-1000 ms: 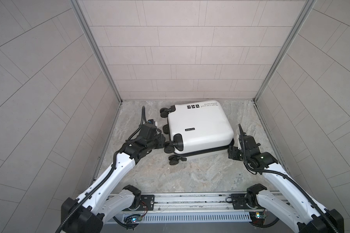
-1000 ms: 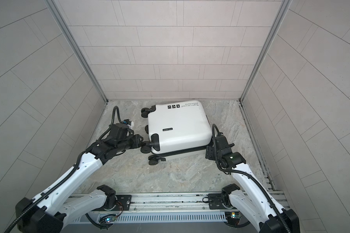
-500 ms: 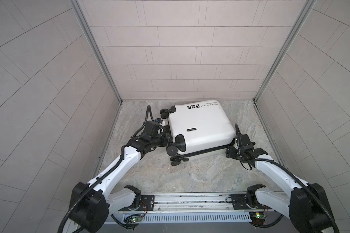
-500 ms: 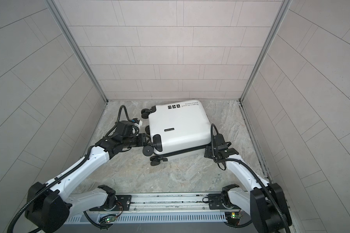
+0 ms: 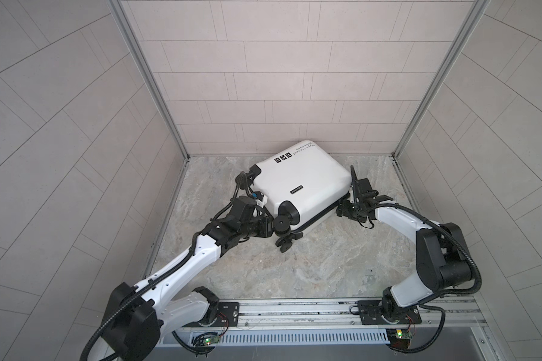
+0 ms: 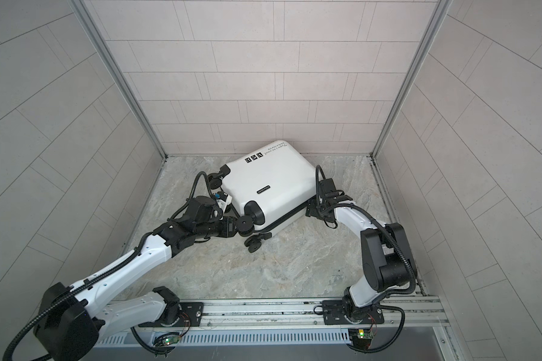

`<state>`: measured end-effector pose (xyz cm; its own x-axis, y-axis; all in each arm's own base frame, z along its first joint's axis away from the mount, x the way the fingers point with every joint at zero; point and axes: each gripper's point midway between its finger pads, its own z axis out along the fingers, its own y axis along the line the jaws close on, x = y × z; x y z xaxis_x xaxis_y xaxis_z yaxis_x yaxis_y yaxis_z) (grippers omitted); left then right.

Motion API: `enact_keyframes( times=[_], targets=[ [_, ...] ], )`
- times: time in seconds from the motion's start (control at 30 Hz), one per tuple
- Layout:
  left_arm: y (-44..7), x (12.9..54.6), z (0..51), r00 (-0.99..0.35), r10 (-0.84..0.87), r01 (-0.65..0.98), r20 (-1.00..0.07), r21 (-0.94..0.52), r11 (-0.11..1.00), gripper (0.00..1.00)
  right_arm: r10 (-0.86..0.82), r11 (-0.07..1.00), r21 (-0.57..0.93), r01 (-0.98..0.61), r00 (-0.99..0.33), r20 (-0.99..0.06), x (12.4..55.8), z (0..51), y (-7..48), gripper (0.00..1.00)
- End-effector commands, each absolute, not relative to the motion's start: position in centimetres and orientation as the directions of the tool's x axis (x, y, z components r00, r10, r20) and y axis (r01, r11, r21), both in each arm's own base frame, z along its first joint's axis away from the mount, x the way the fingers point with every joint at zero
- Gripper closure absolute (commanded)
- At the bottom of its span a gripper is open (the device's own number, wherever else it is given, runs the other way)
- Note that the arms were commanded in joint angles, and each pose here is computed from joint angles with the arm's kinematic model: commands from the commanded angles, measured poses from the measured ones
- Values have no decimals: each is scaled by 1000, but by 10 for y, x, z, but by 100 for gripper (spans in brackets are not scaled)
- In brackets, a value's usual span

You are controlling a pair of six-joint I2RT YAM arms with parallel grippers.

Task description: Pack the luggage

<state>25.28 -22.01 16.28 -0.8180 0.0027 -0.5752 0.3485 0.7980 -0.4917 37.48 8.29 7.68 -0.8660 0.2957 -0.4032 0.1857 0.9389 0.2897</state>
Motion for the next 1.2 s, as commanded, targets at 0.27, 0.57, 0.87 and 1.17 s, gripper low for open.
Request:
enact_keyframes(
  times=[0.27,0.57,0.87,1.17],
  targets=[
    [-273,269,191,-743,47,450,-668,-446,774,55,232,945,309,106,-883,-407,428,95,104,24],
    [-272,266,186,-734,162,470,-659,-322,822,55,269,945,290,150,-861,-431,438,127,80,22],
    [-180,254,215,-691,133,312,-711,-126,942,33,291,933,331,139,-832,-473,396,157,78,18],
    [-82,302,267,-652,-182,10,-736,-248,969,32,303,937,311,160,-815,-494,360,182,68,24]
  ],
)
